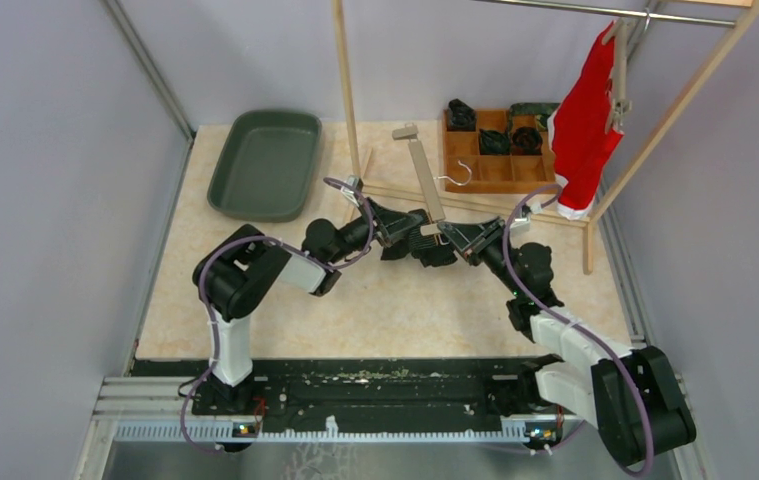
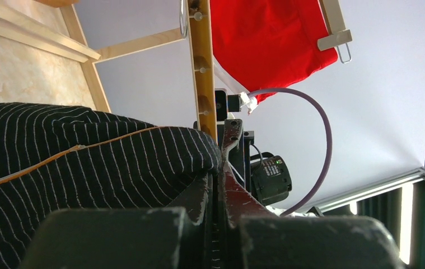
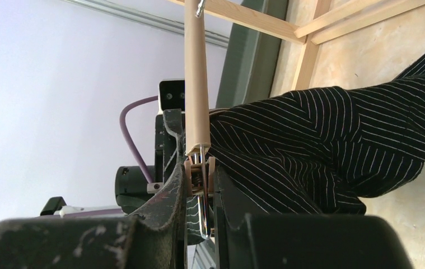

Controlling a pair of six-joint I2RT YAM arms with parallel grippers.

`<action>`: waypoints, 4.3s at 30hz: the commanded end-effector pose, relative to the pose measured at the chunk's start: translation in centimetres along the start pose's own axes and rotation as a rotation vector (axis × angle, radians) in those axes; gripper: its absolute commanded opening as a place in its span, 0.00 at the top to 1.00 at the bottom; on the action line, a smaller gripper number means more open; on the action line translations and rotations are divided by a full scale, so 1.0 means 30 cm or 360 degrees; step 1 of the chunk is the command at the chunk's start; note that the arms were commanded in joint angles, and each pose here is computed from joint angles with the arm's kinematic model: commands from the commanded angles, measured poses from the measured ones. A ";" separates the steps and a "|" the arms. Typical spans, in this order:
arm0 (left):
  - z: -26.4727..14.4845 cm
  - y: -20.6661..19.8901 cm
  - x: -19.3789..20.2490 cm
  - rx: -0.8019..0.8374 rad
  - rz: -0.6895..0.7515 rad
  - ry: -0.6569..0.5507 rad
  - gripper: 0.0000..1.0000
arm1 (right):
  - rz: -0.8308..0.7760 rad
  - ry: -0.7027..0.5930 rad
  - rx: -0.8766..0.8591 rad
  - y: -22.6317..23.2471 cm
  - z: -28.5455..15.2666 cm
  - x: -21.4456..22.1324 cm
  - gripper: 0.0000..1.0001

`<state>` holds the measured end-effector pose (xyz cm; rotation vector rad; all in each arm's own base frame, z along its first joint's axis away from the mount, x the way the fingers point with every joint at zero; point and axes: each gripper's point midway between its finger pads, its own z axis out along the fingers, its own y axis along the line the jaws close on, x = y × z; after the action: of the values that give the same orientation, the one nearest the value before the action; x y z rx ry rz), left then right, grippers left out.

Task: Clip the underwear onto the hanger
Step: Clamp the underwear onto the hanger, then open the clamp at the hanger.

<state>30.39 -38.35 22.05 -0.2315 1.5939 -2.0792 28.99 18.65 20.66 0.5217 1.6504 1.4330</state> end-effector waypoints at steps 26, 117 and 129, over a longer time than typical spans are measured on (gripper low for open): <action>-0.017 -0.257 0.016 0.0420 0.0296 -0.0107 1.00 | -0.0029 -0.0023 -0.0214 0.147 0.010 -0.022 1.00; -0.236 0.376 0.255 -0.1301 0.0775 0.0485 0.11 | -0.1083 0.0359 0.0962 -0.299 0.059 -0.129 0.45; -0.194 0.381 0.234 -0.1319 0.0852 0.0488 0.11 | -0.1082 0.0560 0.1030 -0.402 0.098 -0.079 0.44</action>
<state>24.28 -38.95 7.88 0.2213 2.3436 -1.0575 33.95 14.29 8.28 0.0891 2.3465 0.4683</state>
